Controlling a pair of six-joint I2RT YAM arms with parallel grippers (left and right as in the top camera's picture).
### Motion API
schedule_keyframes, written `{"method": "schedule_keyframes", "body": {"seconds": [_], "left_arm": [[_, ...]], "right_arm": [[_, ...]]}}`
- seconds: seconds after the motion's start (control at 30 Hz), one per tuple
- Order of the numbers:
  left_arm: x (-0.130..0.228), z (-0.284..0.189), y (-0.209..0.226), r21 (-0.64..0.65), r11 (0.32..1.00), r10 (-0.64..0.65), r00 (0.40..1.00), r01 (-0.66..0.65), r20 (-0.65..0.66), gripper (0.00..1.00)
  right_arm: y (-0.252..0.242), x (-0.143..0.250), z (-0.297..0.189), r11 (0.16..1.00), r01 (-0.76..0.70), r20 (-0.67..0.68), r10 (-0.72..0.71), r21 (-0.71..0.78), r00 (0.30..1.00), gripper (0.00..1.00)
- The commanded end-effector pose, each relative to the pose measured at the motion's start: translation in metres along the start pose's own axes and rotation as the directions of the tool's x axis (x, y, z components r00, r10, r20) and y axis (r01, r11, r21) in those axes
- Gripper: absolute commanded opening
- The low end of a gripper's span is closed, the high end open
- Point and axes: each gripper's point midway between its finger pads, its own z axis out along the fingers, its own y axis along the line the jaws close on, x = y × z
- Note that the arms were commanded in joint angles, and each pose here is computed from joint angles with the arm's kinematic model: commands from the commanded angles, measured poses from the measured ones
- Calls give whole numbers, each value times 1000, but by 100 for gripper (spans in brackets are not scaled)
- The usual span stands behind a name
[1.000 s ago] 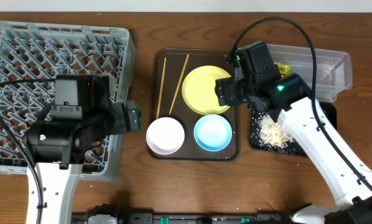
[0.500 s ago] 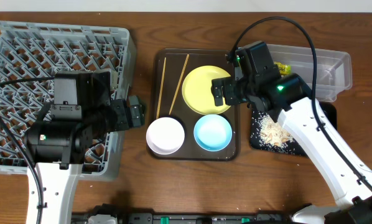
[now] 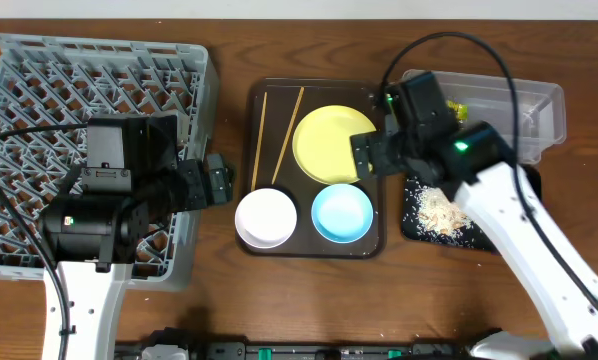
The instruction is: Sort waste into correct bins and load items into the dishwasher
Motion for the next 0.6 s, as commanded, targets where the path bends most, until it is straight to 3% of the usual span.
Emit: {"method": "schedule_keyframes", "body": {"seconds": [0.0,0.13,0.3,0.57], "left_arm": [[-4,-4,-2,1,1000,-1,1000,1,18,98],[-4,-4,-2,1,1000,-1,1000,1,18,98],[-4,-4,-2,1,1000,-1,1000,1,18,98],[-4,-4,-2,1,1000,-1,1000,1,18,98]], "right_arm": [[-30,-28,-76,989,45,230,-77,140,970,99],[-55,-31,-141,971,24,386,-118,239,915,99],[-78,-14,-184,969,-38,507,-94,244,857,99],[-103,42,-168,973,-101,623,-51,207,781,99]]}}
